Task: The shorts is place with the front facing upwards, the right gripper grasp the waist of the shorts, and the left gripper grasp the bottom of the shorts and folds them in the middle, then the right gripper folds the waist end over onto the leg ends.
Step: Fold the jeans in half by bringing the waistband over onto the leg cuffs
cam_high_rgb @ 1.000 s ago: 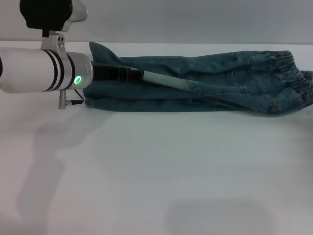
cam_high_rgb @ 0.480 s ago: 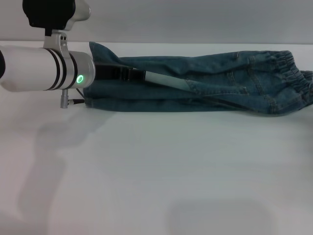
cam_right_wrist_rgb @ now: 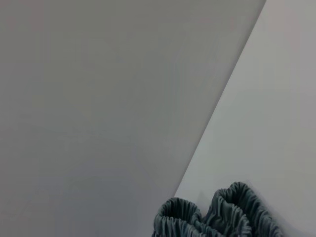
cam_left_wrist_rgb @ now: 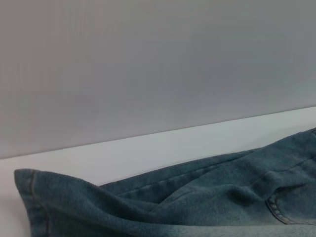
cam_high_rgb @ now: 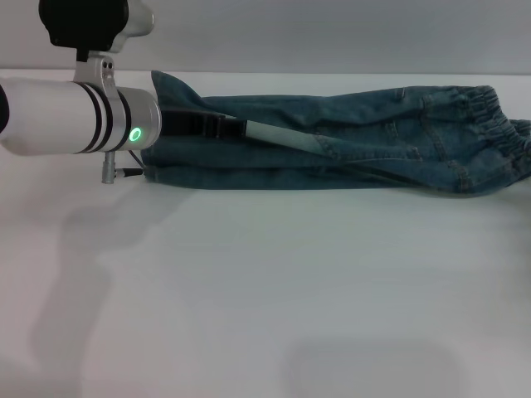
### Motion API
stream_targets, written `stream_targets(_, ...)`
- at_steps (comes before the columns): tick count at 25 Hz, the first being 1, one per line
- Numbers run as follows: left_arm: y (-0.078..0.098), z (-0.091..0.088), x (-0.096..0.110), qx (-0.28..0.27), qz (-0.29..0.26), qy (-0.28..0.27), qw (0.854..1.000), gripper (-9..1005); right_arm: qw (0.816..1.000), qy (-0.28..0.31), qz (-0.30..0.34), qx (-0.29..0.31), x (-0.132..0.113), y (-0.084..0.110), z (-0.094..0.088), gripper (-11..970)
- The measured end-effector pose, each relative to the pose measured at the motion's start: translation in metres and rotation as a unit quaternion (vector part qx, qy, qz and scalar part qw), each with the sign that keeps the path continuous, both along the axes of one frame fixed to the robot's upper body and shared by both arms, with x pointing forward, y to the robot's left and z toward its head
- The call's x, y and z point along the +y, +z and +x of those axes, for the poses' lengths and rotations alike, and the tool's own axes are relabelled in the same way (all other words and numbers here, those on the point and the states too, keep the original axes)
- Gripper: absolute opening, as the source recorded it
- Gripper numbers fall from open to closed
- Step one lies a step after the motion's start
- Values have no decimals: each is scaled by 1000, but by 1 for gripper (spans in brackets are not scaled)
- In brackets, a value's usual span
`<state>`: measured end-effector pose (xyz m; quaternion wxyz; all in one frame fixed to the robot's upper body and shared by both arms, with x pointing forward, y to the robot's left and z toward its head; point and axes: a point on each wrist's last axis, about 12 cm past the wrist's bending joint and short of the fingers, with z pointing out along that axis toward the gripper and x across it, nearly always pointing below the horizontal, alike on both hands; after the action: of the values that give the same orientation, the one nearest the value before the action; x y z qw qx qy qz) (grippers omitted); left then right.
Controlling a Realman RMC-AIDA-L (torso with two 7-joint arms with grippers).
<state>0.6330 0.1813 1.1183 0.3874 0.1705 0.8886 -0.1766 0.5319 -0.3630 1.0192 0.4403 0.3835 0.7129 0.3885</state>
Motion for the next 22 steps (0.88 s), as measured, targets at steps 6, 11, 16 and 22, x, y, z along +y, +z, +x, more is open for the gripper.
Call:
stream_targets(6,0,1,0,0,3,-2,1000,853,1000,-1,-6,2,1,2,6,608)
stream_targets(11,1,1,1,-3,4,-2,1000,853,1000,-2,-11,5,2,2,9,603)
stream_targets(16,1,1,2,-3,5,-3,1000,853,1000,-5,-8,13,3,-1,8,597)
stream_targets(22,1,2,0,-4,6,-5,1000,853,1000,-9,-8,17,3,-3,8,591)
